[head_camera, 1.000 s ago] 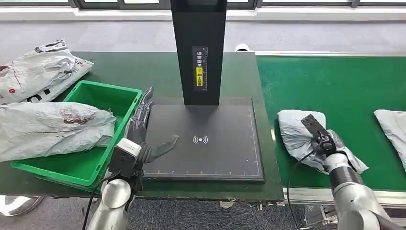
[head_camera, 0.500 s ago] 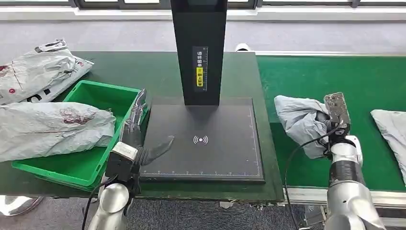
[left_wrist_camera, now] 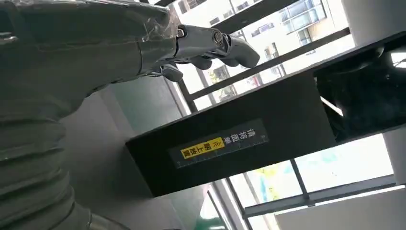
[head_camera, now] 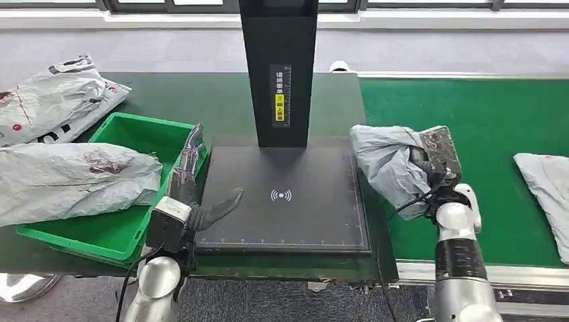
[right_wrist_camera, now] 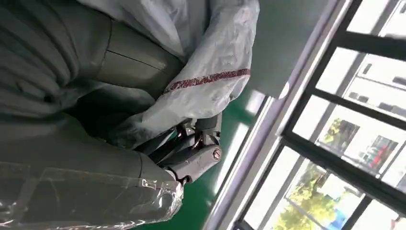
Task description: Moved the parcel from conveyor to table for the left to box.
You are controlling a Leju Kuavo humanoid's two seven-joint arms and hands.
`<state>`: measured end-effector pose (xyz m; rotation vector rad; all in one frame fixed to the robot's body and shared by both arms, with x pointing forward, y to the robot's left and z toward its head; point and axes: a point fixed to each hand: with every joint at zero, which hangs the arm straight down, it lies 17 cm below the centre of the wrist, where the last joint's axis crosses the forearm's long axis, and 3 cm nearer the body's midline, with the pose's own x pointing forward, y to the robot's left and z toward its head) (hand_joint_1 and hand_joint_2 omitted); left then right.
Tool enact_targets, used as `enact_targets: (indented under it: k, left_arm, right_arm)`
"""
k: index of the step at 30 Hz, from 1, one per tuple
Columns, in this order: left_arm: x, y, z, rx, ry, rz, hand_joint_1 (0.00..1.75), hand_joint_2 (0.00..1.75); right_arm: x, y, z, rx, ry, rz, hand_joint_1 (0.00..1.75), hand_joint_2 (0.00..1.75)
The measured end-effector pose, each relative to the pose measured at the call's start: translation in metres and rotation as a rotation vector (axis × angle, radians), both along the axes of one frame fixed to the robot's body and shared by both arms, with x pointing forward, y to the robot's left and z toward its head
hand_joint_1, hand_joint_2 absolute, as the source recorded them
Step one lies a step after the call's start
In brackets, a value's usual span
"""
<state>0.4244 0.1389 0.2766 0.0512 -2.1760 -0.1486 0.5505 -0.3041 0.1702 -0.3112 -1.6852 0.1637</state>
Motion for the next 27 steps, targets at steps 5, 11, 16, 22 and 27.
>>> enact_targets:
  k: [5,11,16,22,27]
  left_arm:
    - [0.001,-0.002,0.0,-0.006,0.003,-0.008,0.0,1.75]
    - [0.002,-0.003,-0.002,-0.016,0.009,-0.016,0.0,1.75]
    - [0.002,-0.004,-0.003,-0.02,0.01,-0.017,0.0,1.75]
    - [0.0,-0.006,-0.003,-0.035,0.012,-0.021,0.0,1.75]
    - [0.0,-0.007,-0.003,-0.043,0.014,-0.029,0.0,1.75]
  right_arm:
    - [0.003,0.061,0.003,-0.025,0.0,0.116,1.75,1.75]
    - [0.003,0.11,0.002,-0.029,0.002,0.205,1.75,1.75]
    - [-0.002,0.145,-0.01,-0.007,0.038,0.281,1.75,1.75]
    - [-0.006,0.197,-0.024,0.048,0.097,0.373,1.75,1.75]
    - [-0.011,0.23,-0.034,0.097,0.143,0.429,0.0,1.75]
